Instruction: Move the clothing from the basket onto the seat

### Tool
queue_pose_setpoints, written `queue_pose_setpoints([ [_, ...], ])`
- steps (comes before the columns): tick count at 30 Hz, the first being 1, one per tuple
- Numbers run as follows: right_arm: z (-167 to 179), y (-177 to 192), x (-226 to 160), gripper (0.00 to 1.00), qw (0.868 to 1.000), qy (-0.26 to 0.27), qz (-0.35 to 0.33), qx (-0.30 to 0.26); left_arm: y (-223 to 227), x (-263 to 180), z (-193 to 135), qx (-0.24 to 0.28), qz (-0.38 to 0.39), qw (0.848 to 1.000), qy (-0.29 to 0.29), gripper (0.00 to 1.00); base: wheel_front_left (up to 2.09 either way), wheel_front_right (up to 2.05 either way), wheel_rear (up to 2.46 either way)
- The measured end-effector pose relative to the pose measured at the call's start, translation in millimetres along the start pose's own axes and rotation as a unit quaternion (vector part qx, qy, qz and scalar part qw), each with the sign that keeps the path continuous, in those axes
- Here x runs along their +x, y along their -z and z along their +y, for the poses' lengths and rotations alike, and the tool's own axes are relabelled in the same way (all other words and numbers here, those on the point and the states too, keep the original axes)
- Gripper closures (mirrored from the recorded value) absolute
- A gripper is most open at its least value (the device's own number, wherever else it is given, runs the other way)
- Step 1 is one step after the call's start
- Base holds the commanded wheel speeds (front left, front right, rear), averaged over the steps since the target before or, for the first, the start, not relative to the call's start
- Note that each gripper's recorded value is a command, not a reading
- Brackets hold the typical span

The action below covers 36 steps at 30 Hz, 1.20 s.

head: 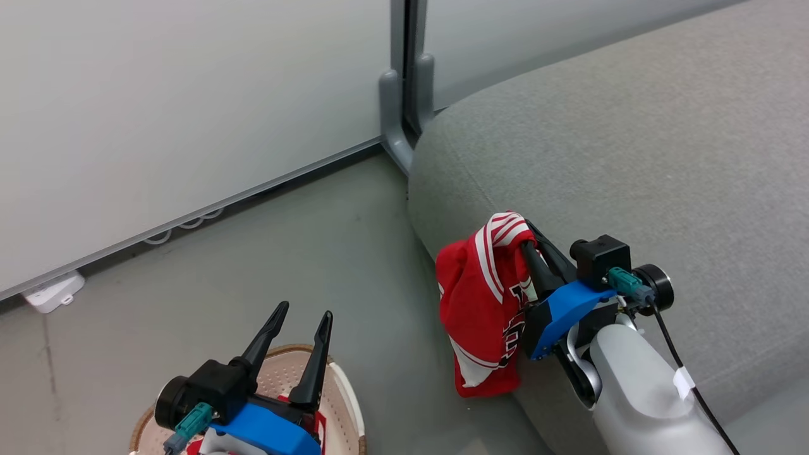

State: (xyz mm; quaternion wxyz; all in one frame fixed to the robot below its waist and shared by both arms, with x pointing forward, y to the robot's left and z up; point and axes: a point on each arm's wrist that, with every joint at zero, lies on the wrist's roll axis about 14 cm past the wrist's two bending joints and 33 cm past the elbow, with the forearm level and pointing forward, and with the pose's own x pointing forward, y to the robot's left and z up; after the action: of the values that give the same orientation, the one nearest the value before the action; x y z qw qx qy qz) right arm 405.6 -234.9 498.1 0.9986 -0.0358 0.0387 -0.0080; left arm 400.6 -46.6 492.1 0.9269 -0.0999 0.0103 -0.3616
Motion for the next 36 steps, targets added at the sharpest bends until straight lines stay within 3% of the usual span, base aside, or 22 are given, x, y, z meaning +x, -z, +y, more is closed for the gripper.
queue_pose_setpoints([
  [10,-50.6,10.5,-33.1,1.00,0.997,0.075,0.014,0.004,15.6,29.5,-40.3,-0.010,0.017,0.997,0.077,0.00,0.00,0.00,0.00],
  [25,-60.8,18.1,-35.0,1.00,0.995,0.095,0.022,0.019,24.4,34.4,-42.5,-0.014,0.025,0.996,0.089,0.00,0.00,0.00,0.00],
  [31,-92.9,-22.0,-5.2,1.00,0.992,0.126,-0.017,-0.005,31.1,38.9,-26.4,-0.015,0.028,0.996,0.080,0.00,0.00,0.00,0.00],
  [36,-141.0,-62.0,23.6,1.00,0.984,0.158,-0.021,-0.076,36.8,47.7,-13.9,-0.009,0.028,0.996,0.085,0.00,0.00,0.00,0.00],
])
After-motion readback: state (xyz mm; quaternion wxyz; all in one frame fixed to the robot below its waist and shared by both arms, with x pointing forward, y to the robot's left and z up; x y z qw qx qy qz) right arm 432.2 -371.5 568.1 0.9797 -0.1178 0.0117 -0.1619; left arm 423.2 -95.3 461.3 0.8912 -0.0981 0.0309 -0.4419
